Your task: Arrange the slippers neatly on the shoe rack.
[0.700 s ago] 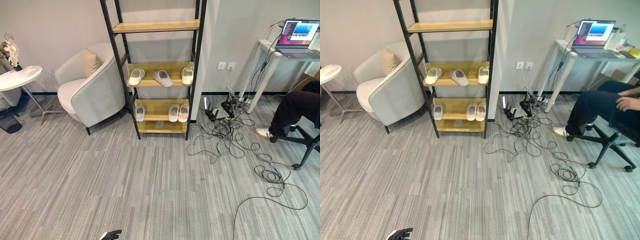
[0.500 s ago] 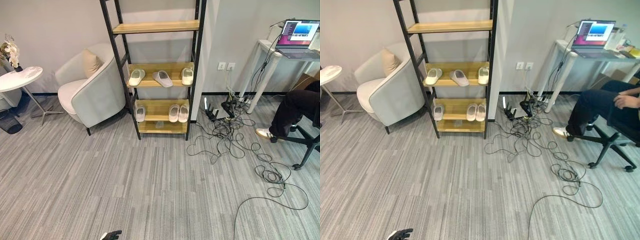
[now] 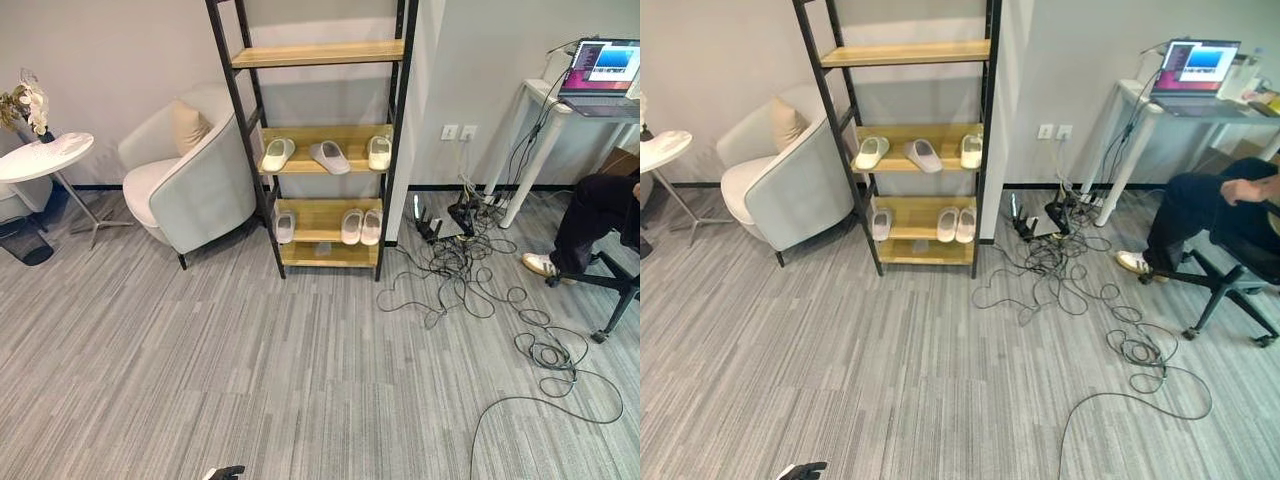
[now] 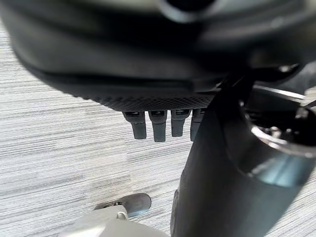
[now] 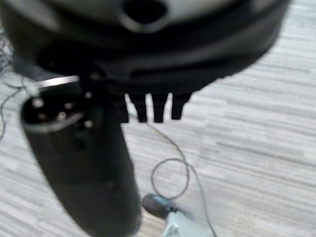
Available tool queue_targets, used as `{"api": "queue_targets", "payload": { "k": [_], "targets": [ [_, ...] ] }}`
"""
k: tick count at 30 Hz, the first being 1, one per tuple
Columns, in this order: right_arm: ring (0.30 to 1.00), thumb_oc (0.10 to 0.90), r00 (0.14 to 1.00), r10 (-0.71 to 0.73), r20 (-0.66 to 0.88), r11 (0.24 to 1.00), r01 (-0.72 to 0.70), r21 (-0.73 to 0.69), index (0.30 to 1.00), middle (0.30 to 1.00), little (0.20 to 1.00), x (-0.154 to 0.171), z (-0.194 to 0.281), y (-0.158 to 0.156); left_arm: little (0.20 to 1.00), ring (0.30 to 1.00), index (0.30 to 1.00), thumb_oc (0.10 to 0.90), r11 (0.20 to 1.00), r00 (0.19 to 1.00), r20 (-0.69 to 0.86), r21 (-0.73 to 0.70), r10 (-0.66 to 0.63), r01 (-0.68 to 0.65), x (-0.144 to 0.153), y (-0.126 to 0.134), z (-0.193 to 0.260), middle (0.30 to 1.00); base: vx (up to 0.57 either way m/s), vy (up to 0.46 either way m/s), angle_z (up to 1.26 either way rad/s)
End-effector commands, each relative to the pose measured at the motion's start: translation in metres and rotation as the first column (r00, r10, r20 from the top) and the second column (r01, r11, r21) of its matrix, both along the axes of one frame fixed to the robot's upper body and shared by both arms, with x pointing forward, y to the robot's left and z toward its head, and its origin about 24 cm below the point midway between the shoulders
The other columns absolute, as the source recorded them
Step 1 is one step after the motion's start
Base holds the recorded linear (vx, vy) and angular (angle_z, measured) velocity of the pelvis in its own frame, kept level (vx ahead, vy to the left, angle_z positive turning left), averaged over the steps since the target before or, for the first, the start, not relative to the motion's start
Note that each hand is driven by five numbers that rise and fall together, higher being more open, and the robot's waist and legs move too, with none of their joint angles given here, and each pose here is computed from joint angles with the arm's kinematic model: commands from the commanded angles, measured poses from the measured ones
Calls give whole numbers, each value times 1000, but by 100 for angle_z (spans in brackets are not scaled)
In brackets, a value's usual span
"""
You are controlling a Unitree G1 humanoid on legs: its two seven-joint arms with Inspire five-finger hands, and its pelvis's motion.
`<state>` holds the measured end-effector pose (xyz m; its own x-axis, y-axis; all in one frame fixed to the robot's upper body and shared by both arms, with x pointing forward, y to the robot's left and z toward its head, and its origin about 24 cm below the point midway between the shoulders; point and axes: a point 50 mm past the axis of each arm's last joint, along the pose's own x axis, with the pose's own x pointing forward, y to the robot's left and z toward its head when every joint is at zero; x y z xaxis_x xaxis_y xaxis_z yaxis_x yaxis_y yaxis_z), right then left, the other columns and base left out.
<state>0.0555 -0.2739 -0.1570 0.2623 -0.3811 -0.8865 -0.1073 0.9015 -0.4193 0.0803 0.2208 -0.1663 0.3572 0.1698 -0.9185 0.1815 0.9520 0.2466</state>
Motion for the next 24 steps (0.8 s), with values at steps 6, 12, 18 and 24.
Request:
{"api": "queue_targets", "payload": {
  "k": [6,12,18,24],
  "targets": [
    [900,800,998,17,60,1000,-15,-24,900,900,900,22,3,2,900,900,900,800,998,996,62,-1,-67,67,32,-6,6,900,18,-34,18],
    [900,800,998,26,65,999,-25,-29,900,900,900,24,4,0,900,900,900,800,996,994,71,-8,-87,88,36,-11,6,900,54,41,17],
    [900,800,997,28,76,1000,-27,-14,900,900,900,30,4,4,900,900,900,800,996,994,67,15,-87,86,35,-5,7,900,117,164,9],
    [900,800,994,62,86,998,-64,16,900,900,900,38,3,14,900,900,900,800,996,996,48,55,-73,70,30,10,8,900,140,196,-16]
  ]
}}
